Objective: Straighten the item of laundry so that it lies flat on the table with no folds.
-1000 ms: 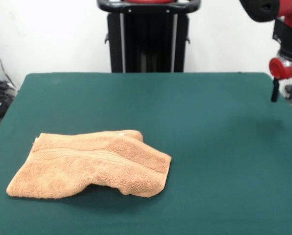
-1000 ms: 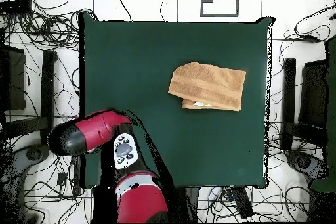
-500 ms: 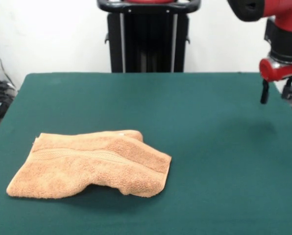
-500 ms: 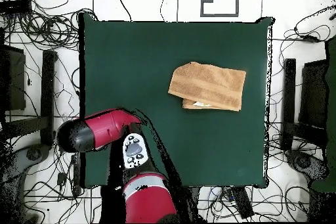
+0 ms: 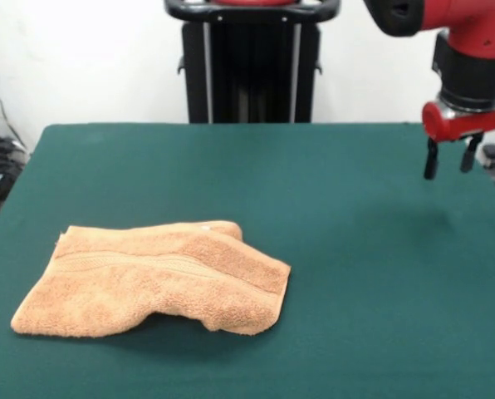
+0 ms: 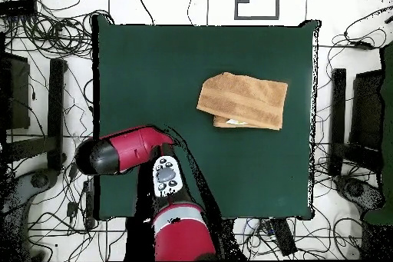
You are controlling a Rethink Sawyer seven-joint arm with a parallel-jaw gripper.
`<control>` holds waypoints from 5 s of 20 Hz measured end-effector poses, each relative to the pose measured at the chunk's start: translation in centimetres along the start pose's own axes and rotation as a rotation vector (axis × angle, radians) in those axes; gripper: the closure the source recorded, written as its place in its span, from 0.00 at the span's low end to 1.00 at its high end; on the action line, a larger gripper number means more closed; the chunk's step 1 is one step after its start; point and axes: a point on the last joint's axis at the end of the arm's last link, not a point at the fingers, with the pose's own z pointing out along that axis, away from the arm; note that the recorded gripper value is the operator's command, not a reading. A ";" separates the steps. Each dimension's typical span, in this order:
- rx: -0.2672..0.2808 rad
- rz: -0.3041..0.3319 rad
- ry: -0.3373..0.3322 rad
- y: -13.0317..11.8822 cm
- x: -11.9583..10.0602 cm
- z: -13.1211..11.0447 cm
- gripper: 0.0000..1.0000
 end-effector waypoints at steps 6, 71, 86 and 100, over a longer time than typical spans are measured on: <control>0.000 -0.003 0.000 0.2 0.0 0.0 0.00; 0.013 0.127 0.006 -11.5 1.8 0.7 0.00; 0.000 0.127 0.019 -11.9 1.6 2.6 0.00; -0.015 0.180 0.020 -14.9 1.0 4.1 0.00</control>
